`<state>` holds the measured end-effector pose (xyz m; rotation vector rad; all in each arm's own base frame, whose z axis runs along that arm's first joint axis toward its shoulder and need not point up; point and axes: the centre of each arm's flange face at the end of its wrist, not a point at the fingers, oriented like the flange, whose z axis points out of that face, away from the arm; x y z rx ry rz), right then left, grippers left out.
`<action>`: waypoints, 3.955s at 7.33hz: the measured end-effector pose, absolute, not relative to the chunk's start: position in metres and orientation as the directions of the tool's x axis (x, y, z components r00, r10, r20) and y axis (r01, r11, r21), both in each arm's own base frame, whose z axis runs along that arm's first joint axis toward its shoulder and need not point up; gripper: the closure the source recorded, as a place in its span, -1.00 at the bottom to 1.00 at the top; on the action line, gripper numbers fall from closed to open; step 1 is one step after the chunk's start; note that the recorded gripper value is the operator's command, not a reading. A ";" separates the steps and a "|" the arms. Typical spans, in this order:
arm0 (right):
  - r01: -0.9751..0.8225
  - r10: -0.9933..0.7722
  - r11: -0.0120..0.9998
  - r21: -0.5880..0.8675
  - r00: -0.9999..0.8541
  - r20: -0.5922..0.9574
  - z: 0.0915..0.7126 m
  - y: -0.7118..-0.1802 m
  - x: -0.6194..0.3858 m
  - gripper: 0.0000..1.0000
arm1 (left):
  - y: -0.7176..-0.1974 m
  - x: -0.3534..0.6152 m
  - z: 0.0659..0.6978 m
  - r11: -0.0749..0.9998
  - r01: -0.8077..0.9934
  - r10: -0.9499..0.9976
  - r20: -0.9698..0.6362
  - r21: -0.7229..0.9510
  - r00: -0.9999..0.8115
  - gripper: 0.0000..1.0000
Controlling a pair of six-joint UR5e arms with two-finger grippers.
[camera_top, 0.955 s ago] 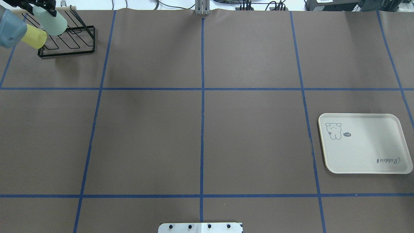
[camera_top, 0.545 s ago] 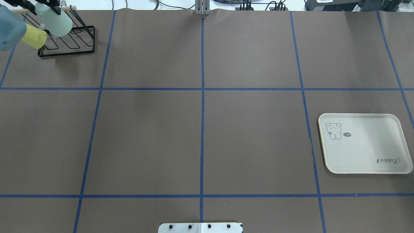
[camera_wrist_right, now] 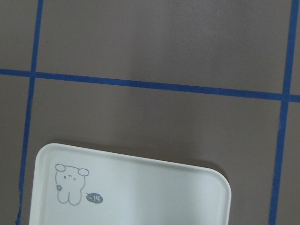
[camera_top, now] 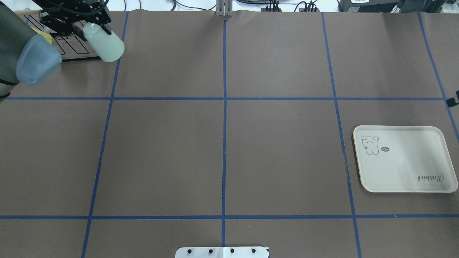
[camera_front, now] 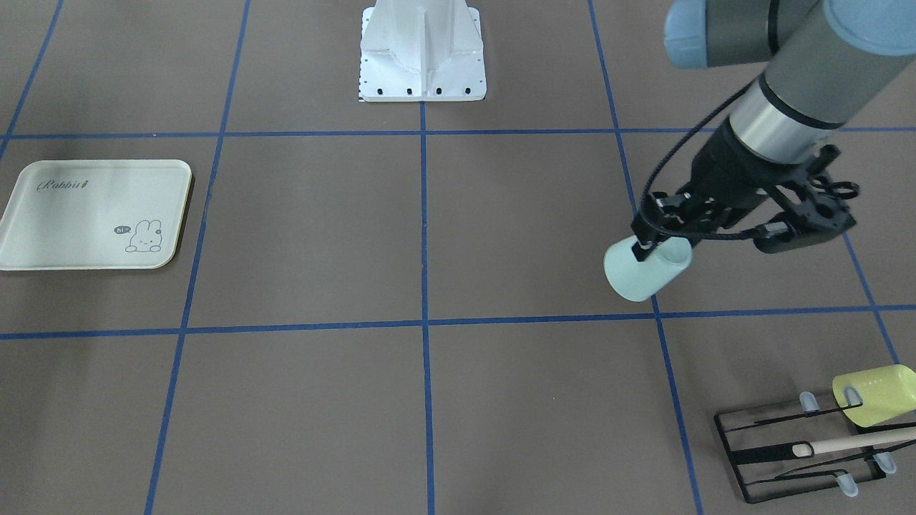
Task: Left arm grabs green cup and hands to right arm on tray
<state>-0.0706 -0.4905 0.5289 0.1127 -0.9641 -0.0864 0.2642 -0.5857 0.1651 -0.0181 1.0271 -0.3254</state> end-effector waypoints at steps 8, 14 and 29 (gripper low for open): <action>-0.214 0.075 0.975 -0.060 0.060 0.995 0.340 -0.476 -0.201 -1.00 | -0.479 0.364 0.036 0.791 0.112 -0.558 -0.785 -0.601 -0.270 1.00; -0.031 0.134 0.986 -0.161 -0.413 0.901 0.231 -0.421 -0.251 -0.98 | -0.439 0.320 0.098 0.696 -0.253 -0.692 -0.534 -0.671 -0.486 1.00; 0.054 0.182 0.980 -0.193 -0.645 0.742 0.178 -0.377 -0.324 -0.49 | -0.380 0.315 0.104 0.541 -0.488 -0.837 -0.383 -0.686 -0.390 1.00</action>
